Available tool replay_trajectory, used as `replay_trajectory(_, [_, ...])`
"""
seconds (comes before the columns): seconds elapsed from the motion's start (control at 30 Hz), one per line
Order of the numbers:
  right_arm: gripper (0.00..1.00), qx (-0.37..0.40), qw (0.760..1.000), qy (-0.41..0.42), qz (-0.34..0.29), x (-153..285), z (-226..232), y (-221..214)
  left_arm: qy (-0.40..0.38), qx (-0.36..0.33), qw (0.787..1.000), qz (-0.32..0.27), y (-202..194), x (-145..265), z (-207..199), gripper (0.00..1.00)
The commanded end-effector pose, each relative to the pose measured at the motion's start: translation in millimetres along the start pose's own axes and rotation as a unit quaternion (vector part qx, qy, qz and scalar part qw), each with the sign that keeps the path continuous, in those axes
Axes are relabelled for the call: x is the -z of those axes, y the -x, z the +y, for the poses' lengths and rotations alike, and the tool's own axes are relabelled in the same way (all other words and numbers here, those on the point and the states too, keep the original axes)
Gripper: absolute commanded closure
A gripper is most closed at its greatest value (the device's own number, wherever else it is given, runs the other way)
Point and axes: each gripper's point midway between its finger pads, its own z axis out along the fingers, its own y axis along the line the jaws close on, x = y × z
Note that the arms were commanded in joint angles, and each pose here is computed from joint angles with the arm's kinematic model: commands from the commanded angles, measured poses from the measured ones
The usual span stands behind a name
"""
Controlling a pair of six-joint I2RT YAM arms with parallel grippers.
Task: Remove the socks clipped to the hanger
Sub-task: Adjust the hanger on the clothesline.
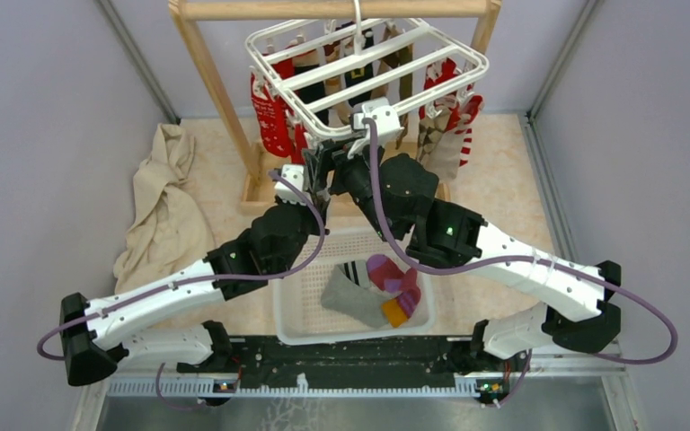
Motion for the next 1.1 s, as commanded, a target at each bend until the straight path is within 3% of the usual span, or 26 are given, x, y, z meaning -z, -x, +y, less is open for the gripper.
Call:
replay_trajectory(0.0, [0.37, -0.01, 0.998, -0.021, -0.052, -5, 0, 25, -0.01, -0.004, 1.0, -0.005, 4, 6, 1, 1.0])
replay_trajectory(0.53, [0.44, 0.01, 0.997, -0.021, -0.073, -22, 12, 33, -0.014, -0.008, 1.0, -0.003, 0, 7, 1, 1.0])
replay_trajectory(1.07, [0.38, 0.011, 0.995, 0.026, -0.097, -24, 30, 43, -0.027, -0.007, 1.0, 0.001, -2, 8, -3, 1.0])
